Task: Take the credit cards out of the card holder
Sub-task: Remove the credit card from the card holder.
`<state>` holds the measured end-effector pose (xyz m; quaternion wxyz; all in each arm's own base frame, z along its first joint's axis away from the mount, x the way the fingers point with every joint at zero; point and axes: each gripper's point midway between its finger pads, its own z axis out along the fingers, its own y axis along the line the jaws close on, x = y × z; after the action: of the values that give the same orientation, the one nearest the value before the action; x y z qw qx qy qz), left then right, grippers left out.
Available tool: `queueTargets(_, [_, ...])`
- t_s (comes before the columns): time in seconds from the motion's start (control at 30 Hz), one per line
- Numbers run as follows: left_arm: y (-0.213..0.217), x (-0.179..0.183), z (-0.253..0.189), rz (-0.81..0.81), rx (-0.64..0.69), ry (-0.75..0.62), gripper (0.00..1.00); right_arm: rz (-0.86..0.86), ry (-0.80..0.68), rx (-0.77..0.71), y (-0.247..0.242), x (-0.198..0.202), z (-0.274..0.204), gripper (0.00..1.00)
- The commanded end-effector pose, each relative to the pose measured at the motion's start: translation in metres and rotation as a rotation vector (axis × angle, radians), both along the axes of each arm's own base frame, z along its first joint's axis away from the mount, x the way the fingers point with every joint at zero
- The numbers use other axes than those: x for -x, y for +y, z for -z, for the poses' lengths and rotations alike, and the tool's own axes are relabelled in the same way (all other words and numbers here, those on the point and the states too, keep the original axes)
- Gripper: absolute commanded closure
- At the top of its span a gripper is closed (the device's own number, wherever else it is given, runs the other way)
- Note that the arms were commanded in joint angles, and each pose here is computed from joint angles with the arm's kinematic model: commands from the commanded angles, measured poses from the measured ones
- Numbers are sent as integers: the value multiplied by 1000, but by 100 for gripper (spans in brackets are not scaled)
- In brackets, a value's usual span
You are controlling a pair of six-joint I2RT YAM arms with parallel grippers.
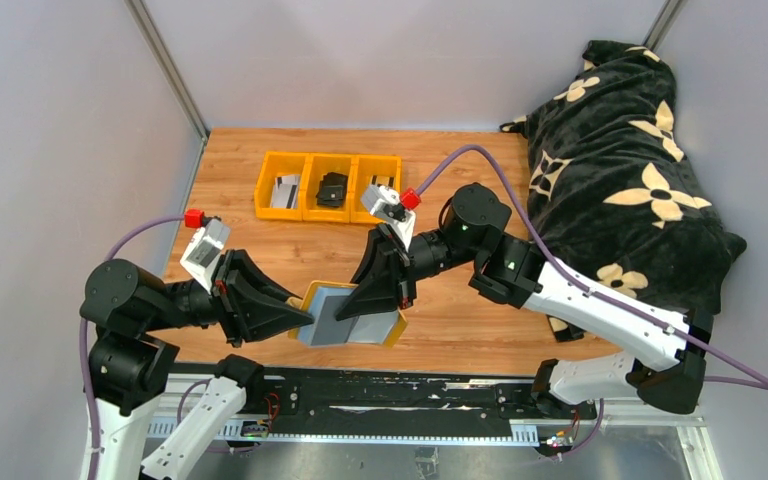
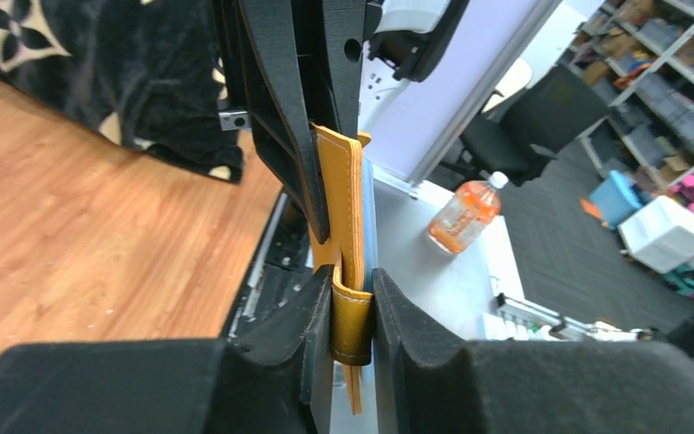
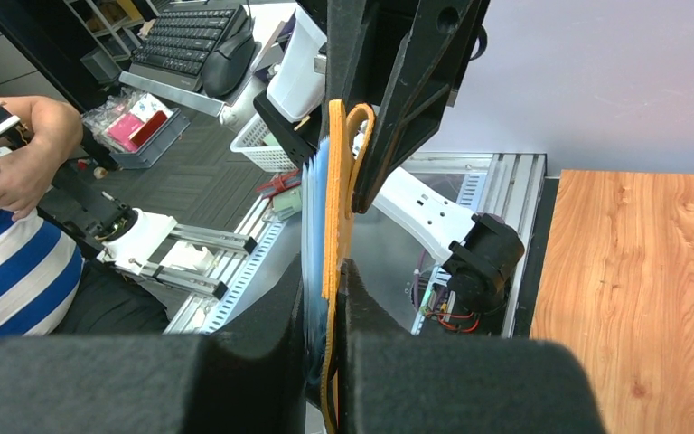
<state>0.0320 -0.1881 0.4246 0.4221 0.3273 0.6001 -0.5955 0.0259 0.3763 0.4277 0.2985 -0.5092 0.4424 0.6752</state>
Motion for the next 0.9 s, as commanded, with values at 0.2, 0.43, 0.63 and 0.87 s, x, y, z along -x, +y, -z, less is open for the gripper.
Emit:
queueTargets(0.2, [5, -22, 8, -148, -13, -63, 66, -54, -8, -23, 3, 11, -18, 100])
queueTargets(0.43, [6, -22, 28, -148, -53, -78, 59, -56, -10, -25, 11, 10, -23, 100])
queueTargets(0.63, [8, -28, 38, -179, -76, -70, 57, -77, -20, -51, 16, 16, -29, 100])
queueTargets(0.87, [3, -32, 59, -141, -99, 11, 41, -109, -21, -64, 35, 21, -34, 100])
